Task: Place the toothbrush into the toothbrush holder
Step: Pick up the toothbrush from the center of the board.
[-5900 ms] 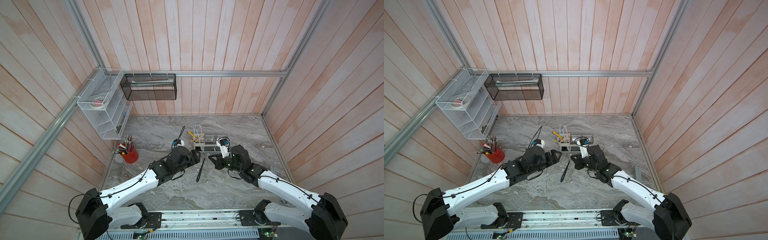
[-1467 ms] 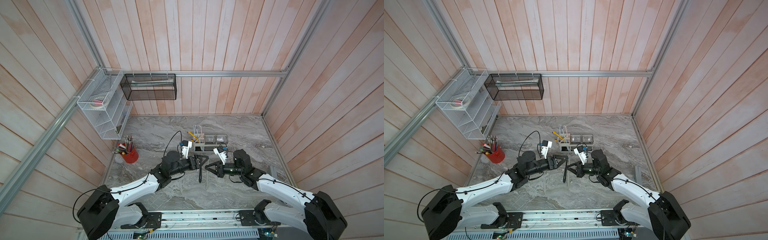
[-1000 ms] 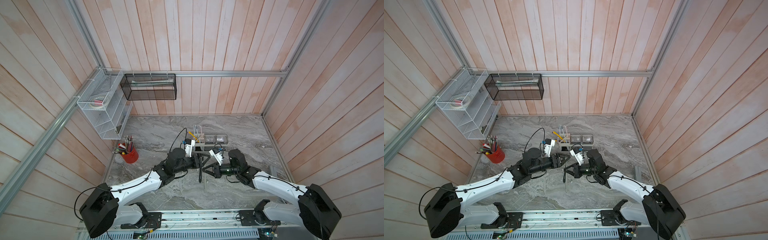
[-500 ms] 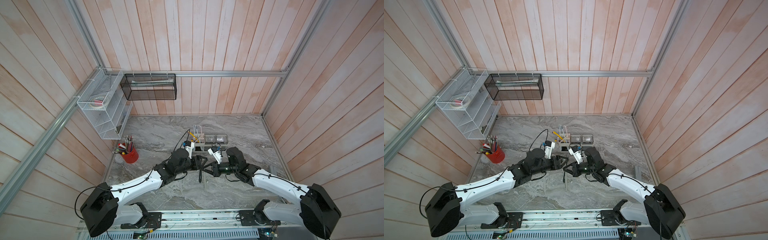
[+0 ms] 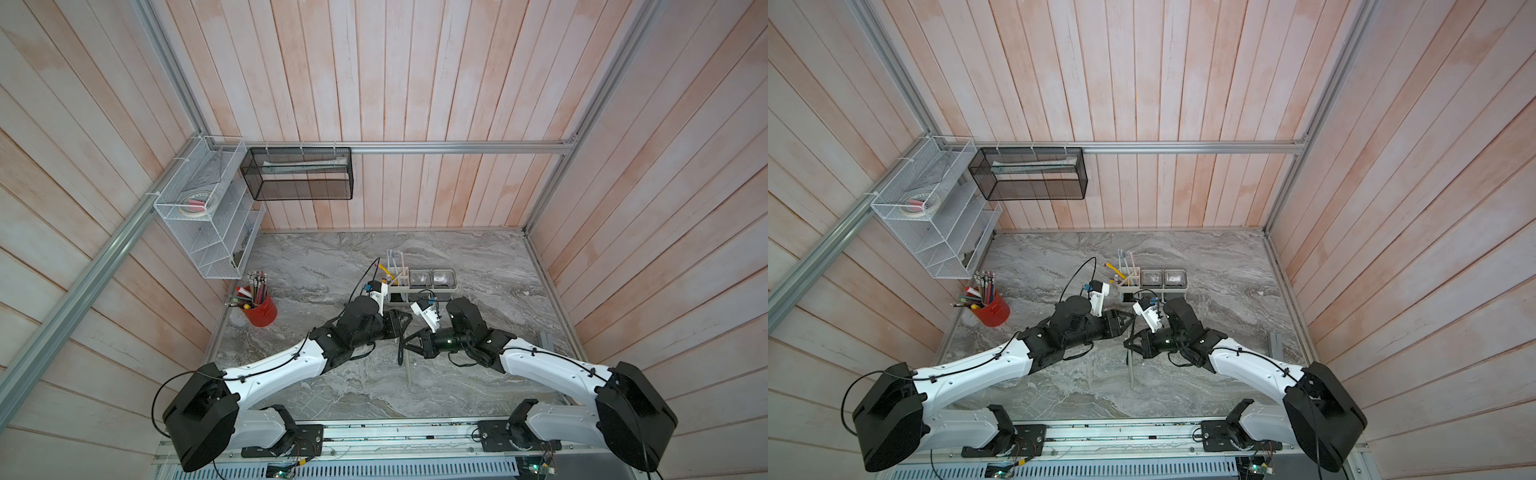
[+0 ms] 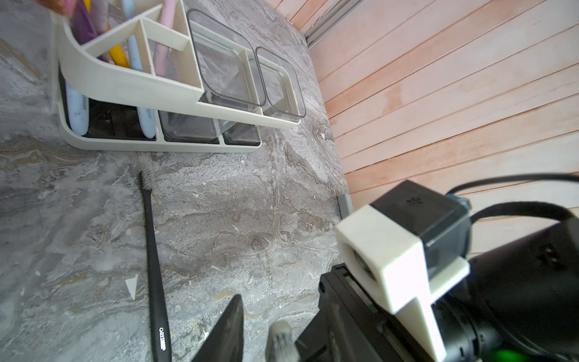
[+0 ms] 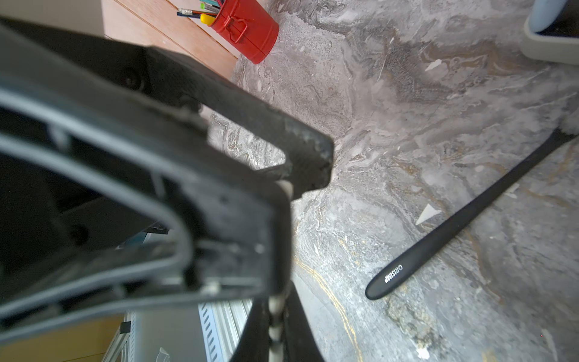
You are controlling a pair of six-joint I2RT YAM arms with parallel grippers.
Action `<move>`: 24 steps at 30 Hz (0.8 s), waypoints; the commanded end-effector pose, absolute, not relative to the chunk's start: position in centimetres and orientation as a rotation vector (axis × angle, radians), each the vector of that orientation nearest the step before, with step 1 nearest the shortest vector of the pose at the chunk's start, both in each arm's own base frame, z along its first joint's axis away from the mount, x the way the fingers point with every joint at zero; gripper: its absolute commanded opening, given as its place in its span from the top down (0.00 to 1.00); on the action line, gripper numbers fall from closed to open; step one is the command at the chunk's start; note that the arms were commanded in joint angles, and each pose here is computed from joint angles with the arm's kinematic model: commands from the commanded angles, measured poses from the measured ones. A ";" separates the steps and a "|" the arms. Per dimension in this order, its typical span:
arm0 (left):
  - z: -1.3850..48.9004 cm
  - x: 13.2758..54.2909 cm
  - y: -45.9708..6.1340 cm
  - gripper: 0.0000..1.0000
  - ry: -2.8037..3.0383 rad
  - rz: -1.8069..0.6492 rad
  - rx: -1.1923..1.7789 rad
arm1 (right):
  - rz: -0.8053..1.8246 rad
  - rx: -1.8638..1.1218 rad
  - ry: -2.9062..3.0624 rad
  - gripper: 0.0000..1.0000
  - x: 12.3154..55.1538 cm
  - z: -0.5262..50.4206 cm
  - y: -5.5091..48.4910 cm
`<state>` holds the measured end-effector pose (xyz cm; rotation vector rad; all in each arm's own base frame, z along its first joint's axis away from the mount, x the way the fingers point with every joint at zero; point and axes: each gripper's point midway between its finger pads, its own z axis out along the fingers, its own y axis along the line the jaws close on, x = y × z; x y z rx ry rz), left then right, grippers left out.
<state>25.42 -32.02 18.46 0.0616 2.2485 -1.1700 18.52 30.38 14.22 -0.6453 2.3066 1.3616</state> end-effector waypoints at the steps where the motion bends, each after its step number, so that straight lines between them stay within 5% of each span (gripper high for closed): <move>1: 18.5 25.5 -32.3 0.57 2.251 -1.151 0.078 | 1.335 -0.622 2.318 1.00 19.4 14.7 30.6; 24: 18.3 25.9 -32.3 0.78 2.270 -1.090 0.082 | 1.357 -0.607 2.325 1.00 19.5 15.1 30.9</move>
